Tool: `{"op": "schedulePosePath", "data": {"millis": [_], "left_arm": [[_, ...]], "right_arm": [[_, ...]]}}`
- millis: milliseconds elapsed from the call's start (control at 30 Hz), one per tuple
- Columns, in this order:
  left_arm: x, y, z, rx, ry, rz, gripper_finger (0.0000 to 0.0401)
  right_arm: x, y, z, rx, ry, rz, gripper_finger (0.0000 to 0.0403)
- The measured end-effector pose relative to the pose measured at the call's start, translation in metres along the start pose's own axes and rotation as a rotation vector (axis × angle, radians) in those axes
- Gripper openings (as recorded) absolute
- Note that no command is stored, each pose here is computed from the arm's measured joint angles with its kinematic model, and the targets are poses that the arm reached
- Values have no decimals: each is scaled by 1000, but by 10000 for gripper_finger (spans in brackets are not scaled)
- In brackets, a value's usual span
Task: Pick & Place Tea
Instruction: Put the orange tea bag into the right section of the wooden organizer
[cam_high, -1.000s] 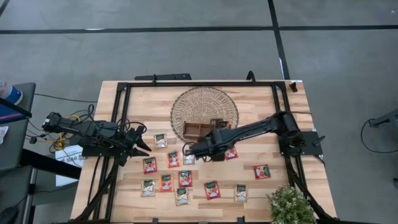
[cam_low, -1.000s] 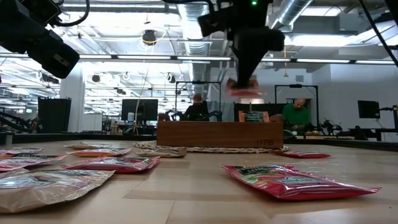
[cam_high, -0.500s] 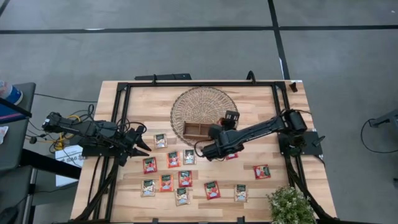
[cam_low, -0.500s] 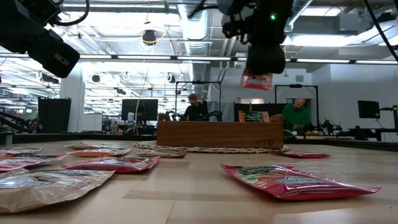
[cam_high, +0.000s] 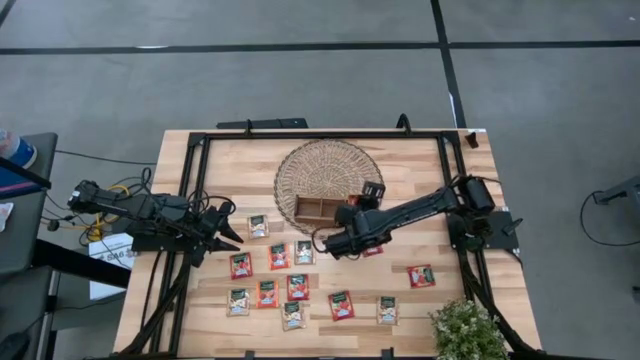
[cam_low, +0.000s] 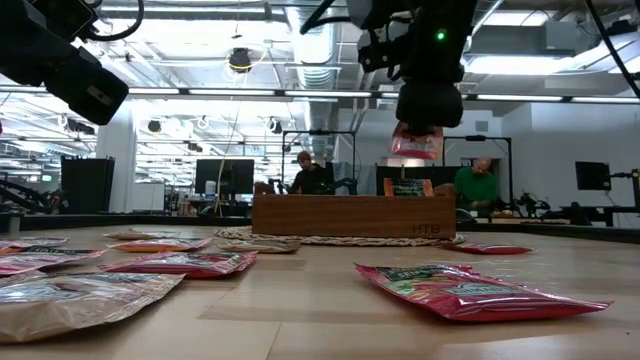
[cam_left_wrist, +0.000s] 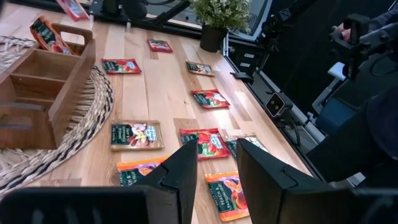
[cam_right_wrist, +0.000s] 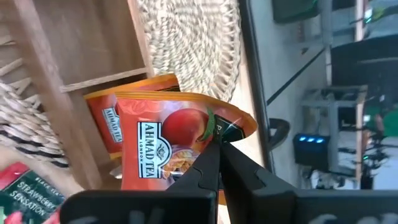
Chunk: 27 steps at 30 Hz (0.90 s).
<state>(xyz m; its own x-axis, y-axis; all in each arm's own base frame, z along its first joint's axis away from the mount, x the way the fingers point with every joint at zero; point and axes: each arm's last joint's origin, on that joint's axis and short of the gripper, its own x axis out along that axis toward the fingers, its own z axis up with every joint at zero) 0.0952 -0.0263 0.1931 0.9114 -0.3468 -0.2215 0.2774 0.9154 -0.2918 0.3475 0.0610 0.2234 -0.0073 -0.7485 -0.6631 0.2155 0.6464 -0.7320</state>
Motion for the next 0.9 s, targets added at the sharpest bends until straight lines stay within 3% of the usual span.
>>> {"op": "schedulePosePath", "data": {"millis": [267, 900], "left_arm": [[0, 0, 0, 0, 0, 0, 103], [0, 0, 0, 38, 0, 0, 103]], "right_arm": [[10, -5, 9, -9, -6, 29, 1], [22, 10, 1, -56, -5, 36, 0]]}}
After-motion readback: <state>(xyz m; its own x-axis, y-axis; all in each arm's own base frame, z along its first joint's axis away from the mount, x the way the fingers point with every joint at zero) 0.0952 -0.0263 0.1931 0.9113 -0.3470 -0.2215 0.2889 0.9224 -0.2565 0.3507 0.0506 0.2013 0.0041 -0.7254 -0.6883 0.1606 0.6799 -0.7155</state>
